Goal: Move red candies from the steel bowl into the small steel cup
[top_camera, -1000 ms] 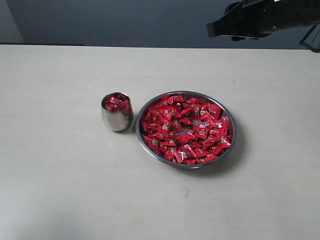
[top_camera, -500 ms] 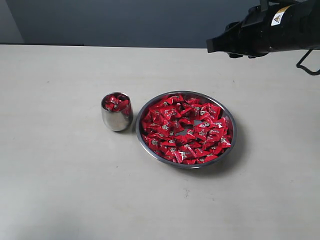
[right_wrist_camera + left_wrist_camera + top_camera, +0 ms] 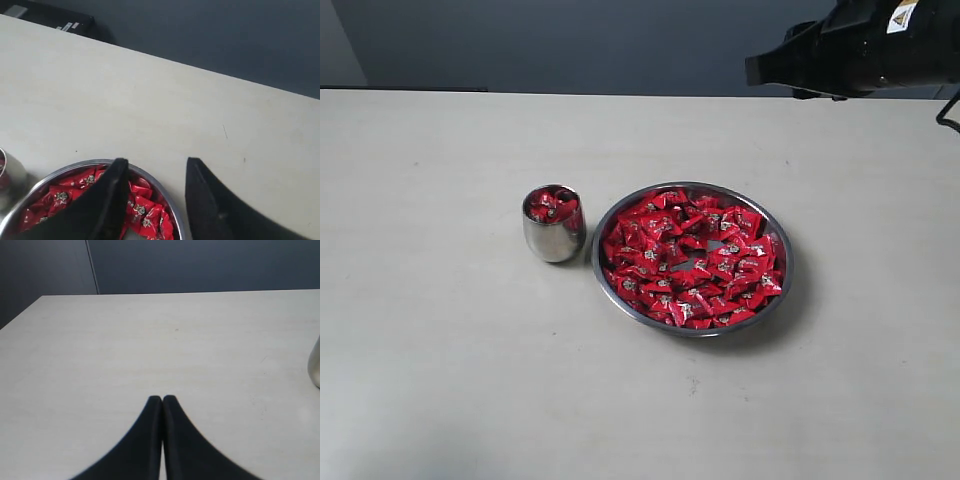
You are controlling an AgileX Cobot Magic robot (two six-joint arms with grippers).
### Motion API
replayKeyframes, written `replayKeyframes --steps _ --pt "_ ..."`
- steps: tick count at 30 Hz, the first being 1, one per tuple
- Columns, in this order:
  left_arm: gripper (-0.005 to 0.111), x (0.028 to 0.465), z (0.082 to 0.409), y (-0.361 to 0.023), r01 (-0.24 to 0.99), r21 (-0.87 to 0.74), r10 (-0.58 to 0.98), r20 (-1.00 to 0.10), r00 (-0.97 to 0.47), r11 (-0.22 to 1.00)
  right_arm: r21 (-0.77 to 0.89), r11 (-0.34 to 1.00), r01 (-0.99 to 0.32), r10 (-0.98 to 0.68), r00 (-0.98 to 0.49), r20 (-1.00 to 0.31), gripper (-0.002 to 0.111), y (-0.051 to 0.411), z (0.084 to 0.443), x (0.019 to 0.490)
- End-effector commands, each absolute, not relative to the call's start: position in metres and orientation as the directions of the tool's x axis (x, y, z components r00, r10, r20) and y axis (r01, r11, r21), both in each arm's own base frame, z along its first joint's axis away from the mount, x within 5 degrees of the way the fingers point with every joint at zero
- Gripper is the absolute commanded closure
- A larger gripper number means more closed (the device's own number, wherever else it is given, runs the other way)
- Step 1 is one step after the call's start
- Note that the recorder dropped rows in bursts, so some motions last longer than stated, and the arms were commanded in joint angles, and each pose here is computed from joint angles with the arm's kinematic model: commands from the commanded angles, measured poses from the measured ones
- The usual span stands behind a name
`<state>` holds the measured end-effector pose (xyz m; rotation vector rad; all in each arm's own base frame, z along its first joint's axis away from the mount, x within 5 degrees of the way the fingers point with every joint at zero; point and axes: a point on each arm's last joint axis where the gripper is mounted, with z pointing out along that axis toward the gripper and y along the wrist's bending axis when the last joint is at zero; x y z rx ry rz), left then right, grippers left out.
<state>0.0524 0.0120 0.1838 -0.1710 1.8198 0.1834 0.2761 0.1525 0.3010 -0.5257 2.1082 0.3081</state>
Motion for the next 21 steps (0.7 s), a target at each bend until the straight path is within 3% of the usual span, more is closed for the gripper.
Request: replayKeyframes --steps 1,8,21 --pt "0.106 0.052 0.183 0.012 -0.209 0.034 -0.018 -0.97 -0.242 0.977 0.022 0.882 -0.471 -0.221 -0.455 -0.862 0.07 0.148 0.314 0.271" --pt "0.106 0.052 0.183 0.012 -0.209 0.034 -0.018 -0.97 -0.242 0.977 0.011 0.88 -0.475 -0.216 -0.42 -0.882 0.07 0.139 0.334 0.257" --pt "0.106 0.052 0.183 0.012 -0.209 0.034 -0.018 -0.97 -0.242 0.977 -0.176 0.856 -0.485 -0.409 -0.43 -0.805 0.07 0.114 0.349 0.227"
